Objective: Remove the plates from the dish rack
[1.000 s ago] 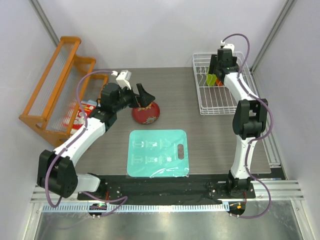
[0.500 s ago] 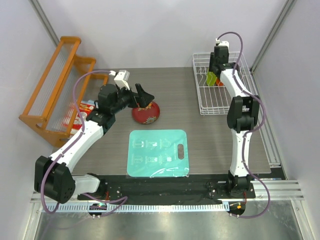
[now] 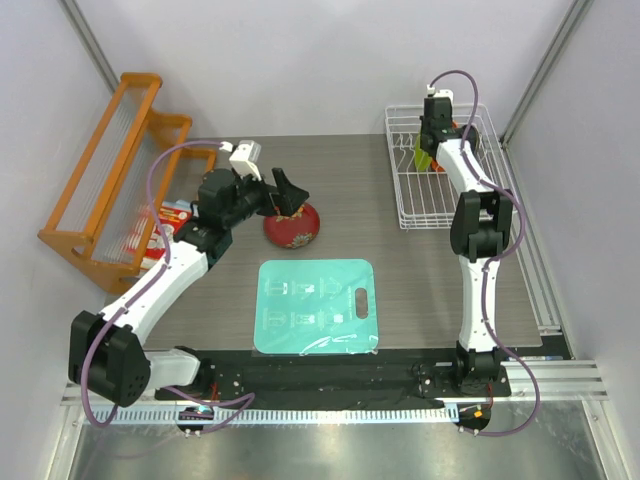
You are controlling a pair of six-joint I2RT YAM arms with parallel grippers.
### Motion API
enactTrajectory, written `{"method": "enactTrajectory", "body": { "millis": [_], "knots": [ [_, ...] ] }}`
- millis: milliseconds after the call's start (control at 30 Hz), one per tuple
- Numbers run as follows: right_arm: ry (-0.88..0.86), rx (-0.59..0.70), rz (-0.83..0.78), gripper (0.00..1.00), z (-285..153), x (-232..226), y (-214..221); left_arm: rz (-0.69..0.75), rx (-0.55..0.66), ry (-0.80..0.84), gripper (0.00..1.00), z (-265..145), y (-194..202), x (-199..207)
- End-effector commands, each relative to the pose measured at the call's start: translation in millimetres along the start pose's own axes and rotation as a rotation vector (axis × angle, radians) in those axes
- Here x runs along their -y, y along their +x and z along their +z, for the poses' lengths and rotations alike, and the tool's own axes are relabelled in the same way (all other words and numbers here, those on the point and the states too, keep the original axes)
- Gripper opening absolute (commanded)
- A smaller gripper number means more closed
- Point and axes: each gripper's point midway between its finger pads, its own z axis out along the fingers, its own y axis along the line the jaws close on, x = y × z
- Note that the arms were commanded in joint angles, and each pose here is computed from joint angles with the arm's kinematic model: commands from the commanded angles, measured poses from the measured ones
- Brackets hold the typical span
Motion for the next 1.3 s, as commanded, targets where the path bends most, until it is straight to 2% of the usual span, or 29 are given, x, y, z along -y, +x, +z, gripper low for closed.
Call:
{"method": "enactTrajectory", "body": {
  "millis": [0,200,400,533,600,667,700,767,800,833,933,1100,1267],
  "knots": [
    [0.12,0.158,0.021,0.01,-51,28,-71,0.014,0.02,-0.033,0.99,8,-6,-5],
    [0.176,0.261,0.067,0.01,-97,44,-107,0.009,-0.009,-0.053,0.99,28,-3,-11],
    [0.161,0.311,0.113,0.01,-146,57,-122,-0.024,0.024,0.049,0.99,58,-17,6],
    [0.031,0.242,0.171,0.01,-161,39,-97,-0.064,0.053,0.154,0.99,82,-31,24],
    [-0.097,0.247,0.21,0.01,-183,24,-97,-0.093,0.05,0.227,0.99,96,-34,35],
    [-0.194,0.201,0.243,0.01,-190,8,-78,-0.116,0.043,0.265,0.99,109,-31,37],
    [-0.291,0.21,0.255,0.01,-206,-3,-81,-0.123,0.079,0.306,0.99,112,-38,43],
    [-0.376,0.163,0.295,0.01,-212,-19,-60,-0.18,0.072,0.381,0.99,118,-40,55],
    [-0.477,0.19,0.311,0.01,-231,-30,-67,-0.189,0.087,0.419,0.99,127,-38,57],
    [-0.508,0.156,0.324,0.01,-230,-37,-50,-0.237,0.059,0.461,0.99,130,-33,63],
    [-0.641,0.163,0.377,0.01,-250,-53,-43,-0.305,0.055,0.548,1.0,147,-28,74],
    [-0.778,0.161,0.454,0.01,-273,-68,-37,-0.372,0.062,0.616,0.99,167,-16,80],
    [-0.846,0.169,0.49,0.01,-285,-73,-25,-0.411,0.052,0.602,1.0,177,1,78]
  ]
}}
